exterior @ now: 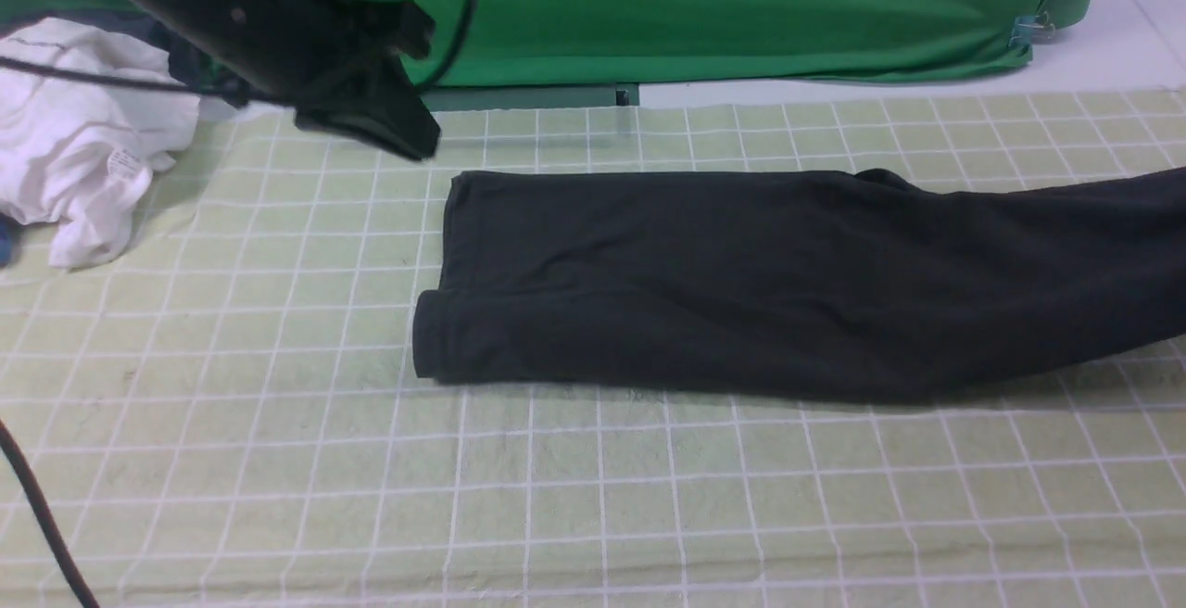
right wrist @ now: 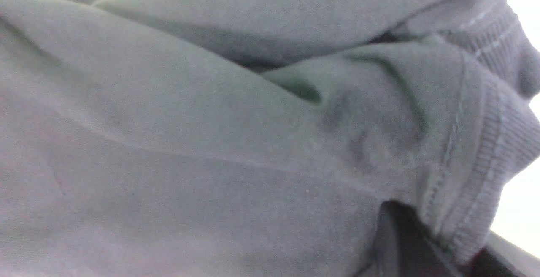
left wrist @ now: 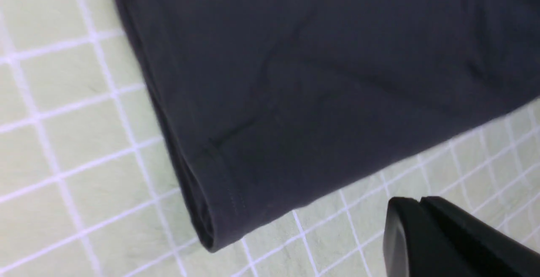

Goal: Fold a long-sleeved shirt over a green coffee tablecloth.

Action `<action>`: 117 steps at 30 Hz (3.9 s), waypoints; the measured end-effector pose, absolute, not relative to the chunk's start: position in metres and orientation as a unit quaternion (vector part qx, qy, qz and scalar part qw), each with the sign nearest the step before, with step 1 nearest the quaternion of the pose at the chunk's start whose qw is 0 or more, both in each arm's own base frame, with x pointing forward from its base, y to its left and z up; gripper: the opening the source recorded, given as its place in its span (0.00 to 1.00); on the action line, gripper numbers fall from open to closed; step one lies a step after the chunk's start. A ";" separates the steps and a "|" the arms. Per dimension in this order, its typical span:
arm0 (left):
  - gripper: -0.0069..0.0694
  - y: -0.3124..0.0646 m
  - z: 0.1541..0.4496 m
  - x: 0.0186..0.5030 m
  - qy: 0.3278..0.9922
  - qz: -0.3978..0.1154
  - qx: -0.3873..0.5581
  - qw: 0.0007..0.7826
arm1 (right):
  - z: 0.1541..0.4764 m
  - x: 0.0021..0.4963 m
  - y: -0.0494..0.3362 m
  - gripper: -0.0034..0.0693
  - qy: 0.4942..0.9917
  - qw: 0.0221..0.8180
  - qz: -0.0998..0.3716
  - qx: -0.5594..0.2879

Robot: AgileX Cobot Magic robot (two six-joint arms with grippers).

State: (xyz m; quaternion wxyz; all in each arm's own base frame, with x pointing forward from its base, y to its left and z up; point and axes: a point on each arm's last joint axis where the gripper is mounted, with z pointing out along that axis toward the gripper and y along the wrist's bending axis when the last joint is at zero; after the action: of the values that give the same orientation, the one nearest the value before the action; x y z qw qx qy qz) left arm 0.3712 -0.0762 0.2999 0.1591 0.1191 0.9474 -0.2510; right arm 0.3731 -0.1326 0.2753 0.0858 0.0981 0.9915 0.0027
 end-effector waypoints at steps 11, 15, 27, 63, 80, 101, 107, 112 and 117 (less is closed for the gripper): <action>0.11 -0.086 0.174 0.365 0.972 -0.195 0.127 0.039 | 0.280 0.373 -0.128 0.12 0.990 0.095 0.024 0.102; 0.11 -0.078 0.153 0.359 0.981 -0.150 0.118 -0.017 | 0.299 0.367 -0.120 0.12 0.987 0.123 0.040 0.099; 0.11 -0.068 0.238 0.364 0.969 -0.204 0.027 0.137 | 0.361 0.350 -0.038 0.12 0.978 0.202 0.046 -0.008; 0.11 -0.017 0.282 0.334 0.977 -0.172 -0.014 0.127 | 0.298 0.339 0.302 0.15 0.890 0.325 0.264 -0.179; 0.11 -0.018 0.282 0.333 0.976 -0.179 -0.013 0.125 | 0.294 0.329 0.273 0.60 0.920 0.227 0.194 -0.254; 0.52 -0.070 0.185 0.327 0.978 -0.171 -0.028 0.113 | 0.186 0.325 0.167 0.80 0.973 0.042 0.041 -0.225; 0.60 -0.072 0.163 0.335 0.977 -0.176 -0.057 0.101 | 0.163 0.337 0.172 0.76 0.972 0.064 0.044 -0.222; 0.44 -0.076 0.155 0.339 0.972 -0.201 -0.070 0.104 | 0.158 0.341 0.174 0.51 0.971 0.075 0.046 -0.221; 0.16 -0.079 0.155 0.340 0.968 -0.219 -0.070 0.103 | 0.158 0.341 0.174 0.16 0.970 0.078 0.047 -0.223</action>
State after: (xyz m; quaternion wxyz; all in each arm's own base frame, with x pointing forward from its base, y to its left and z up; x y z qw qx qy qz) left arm 0.3399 -0.0790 0.1548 0.1031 -0.0698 0.9678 -0.2188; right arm 0.3414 0.1741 0.1582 0.0780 -0.2234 0.9705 0.0473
